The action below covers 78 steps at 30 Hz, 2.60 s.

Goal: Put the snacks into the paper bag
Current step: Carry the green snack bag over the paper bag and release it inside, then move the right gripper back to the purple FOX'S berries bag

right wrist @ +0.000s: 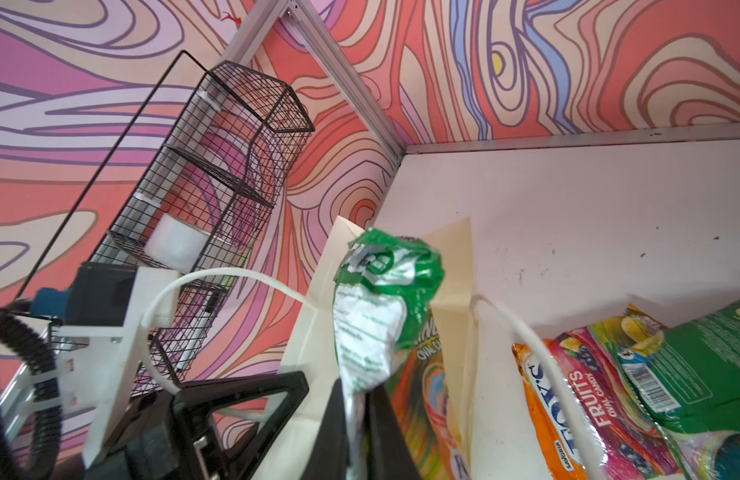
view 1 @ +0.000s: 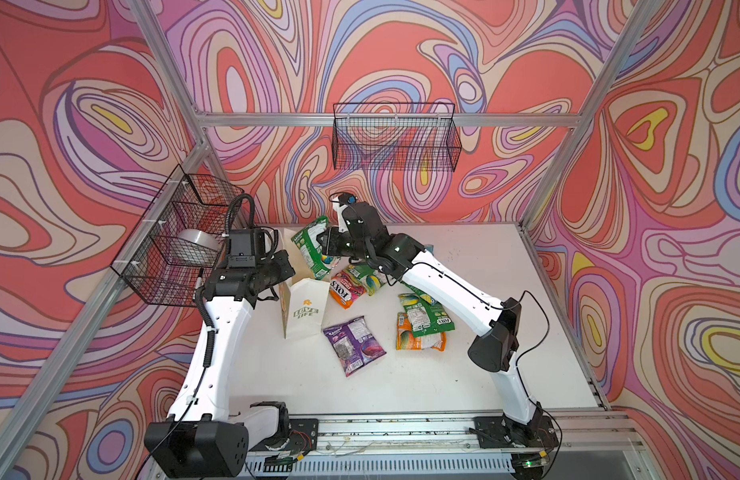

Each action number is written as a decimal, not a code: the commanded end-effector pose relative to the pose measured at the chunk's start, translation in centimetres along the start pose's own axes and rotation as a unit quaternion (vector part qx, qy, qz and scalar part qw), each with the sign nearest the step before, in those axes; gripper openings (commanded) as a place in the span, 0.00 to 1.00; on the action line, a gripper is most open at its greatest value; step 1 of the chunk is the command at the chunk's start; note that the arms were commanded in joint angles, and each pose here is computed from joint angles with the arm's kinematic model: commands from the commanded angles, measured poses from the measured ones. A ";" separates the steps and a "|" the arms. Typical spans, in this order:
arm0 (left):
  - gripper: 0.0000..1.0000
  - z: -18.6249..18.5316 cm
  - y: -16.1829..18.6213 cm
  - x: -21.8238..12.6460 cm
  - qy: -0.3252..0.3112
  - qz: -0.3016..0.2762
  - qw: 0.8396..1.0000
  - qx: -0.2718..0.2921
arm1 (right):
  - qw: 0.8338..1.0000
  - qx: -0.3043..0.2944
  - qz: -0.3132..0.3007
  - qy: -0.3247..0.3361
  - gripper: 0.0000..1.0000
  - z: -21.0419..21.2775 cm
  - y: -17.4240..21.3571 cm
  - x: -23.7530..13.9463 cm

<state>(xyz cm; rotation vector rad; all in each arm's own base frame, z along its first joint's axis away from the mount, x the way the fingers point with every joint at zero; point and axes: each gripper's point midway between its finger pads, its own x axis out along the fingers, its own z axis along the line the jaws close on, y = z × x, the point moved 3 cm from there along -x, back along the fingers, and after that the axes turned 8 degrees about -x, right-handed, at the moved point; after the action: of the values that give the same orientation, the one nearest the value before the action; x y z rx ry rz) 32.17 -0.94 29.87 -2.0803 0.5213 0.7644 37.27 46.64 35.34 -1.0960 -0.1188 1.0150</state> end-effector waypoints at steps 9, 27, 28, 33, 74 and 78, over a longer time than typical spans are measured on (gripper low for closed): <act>0.00 -0.8 -0.3 0.0 0.035 -0.004 0.999 -0.007 | 1.000 -0.001 0.016 0.004 0.00 1.4 2.5 2.1; 0.00 -0.5 -0.3 0.3 0.026 -0.005 1.000 -0.011 | 0.995 -0.051 -0.005 -0.085 0.52 5.8 1.1 0.7; 0.00 -0.4 -0.3 0.4 0.024 -0.005 1.000 -0.012 | 0.994 -0.063 -0.010 -0.086 0.55 6.2 0.6 0.0; 0.00 -0.4 -0.2 1.0 0.027 0.008 0.999 -0.020 | 0.991 -0.115 -0.039 -0.064 0.68 7.0 -1.8 -4.2; 0.00 2.7 1.9 -0.5 -0.020 -0.017 1.000 -0.017 | 0.946 -0.021 0.319 0.055 0.99 -10.2 24.6 -5.3; 0.00 2.6 2.0 -0.4 -0.015 -0.013 1.000 -0.018 | 0.935 -0.028 0.346 0.069 0.98 -10.7 26.9 -5.1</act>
<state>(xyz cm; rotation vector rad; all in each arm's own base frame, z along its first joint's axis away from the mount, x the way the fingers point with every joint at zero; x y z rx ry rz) 30.10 -0.06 28.22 -2.1160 0.4625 0.7820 24.30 36.92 11.83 -1.3160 0.3820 1.5231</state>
